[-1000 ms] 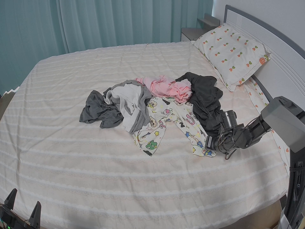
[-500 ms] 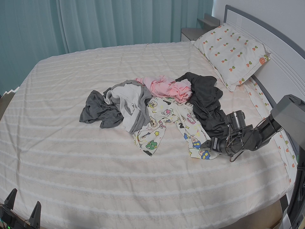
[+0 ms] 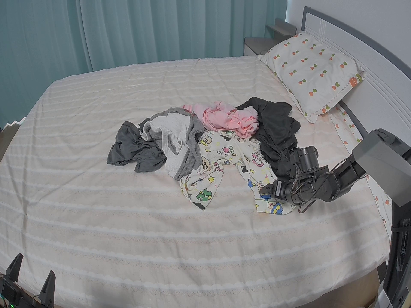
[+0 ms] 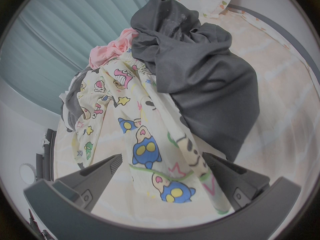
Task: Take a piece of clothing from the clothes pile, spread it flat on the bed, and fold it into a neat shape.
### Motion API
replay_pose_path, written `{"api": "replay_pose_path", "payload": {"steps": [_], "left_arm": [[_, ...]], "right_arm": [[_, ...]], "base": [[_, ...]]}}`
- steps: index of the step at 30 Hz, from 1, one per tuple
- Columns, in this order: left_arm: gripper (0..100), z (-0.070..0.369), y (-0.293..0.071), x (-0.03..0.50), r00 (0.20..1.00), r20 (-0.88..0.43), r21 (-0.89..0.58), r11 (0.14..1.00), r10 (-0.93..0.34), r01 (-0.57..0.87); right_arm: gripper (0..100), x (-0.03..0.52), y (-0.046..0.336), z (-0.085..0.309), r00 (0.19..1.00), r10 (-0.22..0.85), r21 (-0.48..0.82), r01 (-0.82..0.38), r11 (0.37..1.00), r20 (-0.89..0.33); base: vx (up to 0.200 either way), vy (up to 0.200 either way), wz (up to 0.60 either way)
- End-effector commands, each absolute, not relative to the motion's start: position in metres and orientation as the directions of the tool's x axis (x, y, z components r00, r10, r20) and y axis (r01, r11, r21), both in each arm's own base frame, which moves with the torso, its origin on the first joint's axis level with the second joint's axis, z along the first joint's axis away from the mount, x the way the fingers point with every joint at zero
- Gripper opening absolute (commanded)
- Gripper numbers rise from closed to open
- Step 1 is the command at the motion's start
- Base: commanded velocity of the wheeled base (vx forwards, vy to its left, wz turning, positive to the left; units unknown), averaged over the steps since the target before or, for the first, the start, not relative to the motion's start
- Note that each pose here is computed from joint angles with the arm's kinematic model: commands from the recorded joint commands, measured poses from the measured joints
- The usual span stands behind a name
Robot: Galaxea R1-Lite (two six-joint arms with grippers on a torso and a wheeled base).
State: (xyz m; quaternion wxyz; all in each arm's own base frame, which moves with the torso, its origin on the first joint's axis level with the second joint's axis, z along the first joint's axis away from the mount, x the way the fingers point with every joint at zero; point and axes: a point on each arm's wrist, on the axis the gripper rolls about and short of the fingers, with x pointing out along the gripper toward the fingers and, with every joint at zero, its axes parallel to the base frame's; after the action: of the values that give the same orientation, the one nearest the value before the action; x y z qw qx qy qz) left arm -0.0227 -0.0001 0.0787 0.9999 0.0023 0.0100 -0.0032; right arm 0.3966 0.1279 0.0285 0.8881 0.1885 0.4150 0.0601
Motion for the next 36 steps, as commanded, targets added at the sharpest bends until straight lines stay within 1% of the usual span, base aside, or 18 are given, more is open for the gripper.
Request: {"api": "replay_pose_path", "payload": {"steps": [1,4,5,7,10,14,17,20,23,27,29,30,32,36], "left_arm": [[100,0.075,0.0,-0.023,1.0,-0.015,0.005,1.0,-0.006,0.006],[100,0.075,0.0,-0.023,1.0,-0.015,0.005,1.0,-0.006,0.006],[100,0.075,0.0,-0.023,1.0,-0.015,0.005,1.0,-0.006,0.006],[100,0.075,0.0,-0.023,1.0,-0.015,0.005,1.0,-0.006,0.006],[100,0.075,0.0,-0.023,1.0,-0.015,0.005,1.0,-0.006,0.006],[100,0.075,0.0,-0.023,1.0,-0.015,0.005,1.0,-0.006,0.006],[100,0.075,0.0,-0.023,1.0,-0.015,0.006,1.0,-0.006,0.006],[100,0.075,0.0,-0.023,1.0,-0.014,0.011,1.0,-0.005,0.005],[100,0.075,0.0,-0.023,1.0,-0.015,0.011,1.0,-0.005,0.005],[100,0.075,0.0,-0.023,1.0,-0.012,0.011,1.0,-0.006,0.006],[100,0.075,0.0,-0.023,1.0,-0.012,0.012,1.0,-0.006,0.006],[100,0.075,0.0,-0.023,1.0,-0.012,0.011,1.0,-0.006,0.006],[100,0.075,0.0,-0.023,1.0,-0.011,0.009,1.0,-0.005,0.005],[100,0.075,0.0,-0.023,1.0,-0.011,0.003,1.0,-0.003,0.003]], "right_arm": [[100,0.405,0.143,0.017,0.649,0.254,0.365,0.04,0.93,-0.718],[100,0.408,0.149,0.012,0.655,0.229,0.341,0.046,0.939,-0.72],[0,0.41,0.154,0.009,0.66,0.215,0.327,0.049,0.944,-0.72],[0,0.41,0.158,0.003,0.661,0.192,0.306,0.059,0.95,-0.725],[0,0.405,0.165,0.0,0.653,0.19,0.291,0.048,0.955,-0.733],[0,0.403,0.165,0.002,0.651,0.193,0.292,0.046,0.955,-0.734],[0,0.398,0.162,0.011,0.658,0.196,0.303,0.051,0.952,-0.727],[0,0.383,0.152,0.031,0.664,0.211,0.331,0.057,0.942,-0.717],[0,0.366,0.145,0.053,0.662,0.27,0.397,0.045,0.917,-0.699],[0,0.339,0.137,0.085,0.668,0.37,0.489,-0.011,0.872,-0.645],[0,0.332,0.134,0.09,0.669,0.388,0.504,-0.022,0.863,-0.634],[0,0.317,0.129,0.103,0.673,0.43,0.536,-0.058,0.842,-0.602],[0,0.304,0.125,0.114,0.674,0.471,0.565,-0.096,0.819,-0.569],[0,0.28,0.119,0.138,0.689,0.529,0.598,-0.17,0.783,-0.496]], "base": [[0.0,0.0,0.0],[0.0,0.0,0.0],[0.0,0.0,0.0],[0.0,0.0,0.0],[0.0,0.0,0.0],[0.0,0.0,0.0],[0.0,0.0,0.0],[0.0,0.0,0.0],[0.0,0.0,0.0],[0.0,0.0,0.0],[0.0,0.0,0.0],[0.0,0.0,0.0],[0.0,0.0,0.0],[0.0,0.0,0.0]]}}
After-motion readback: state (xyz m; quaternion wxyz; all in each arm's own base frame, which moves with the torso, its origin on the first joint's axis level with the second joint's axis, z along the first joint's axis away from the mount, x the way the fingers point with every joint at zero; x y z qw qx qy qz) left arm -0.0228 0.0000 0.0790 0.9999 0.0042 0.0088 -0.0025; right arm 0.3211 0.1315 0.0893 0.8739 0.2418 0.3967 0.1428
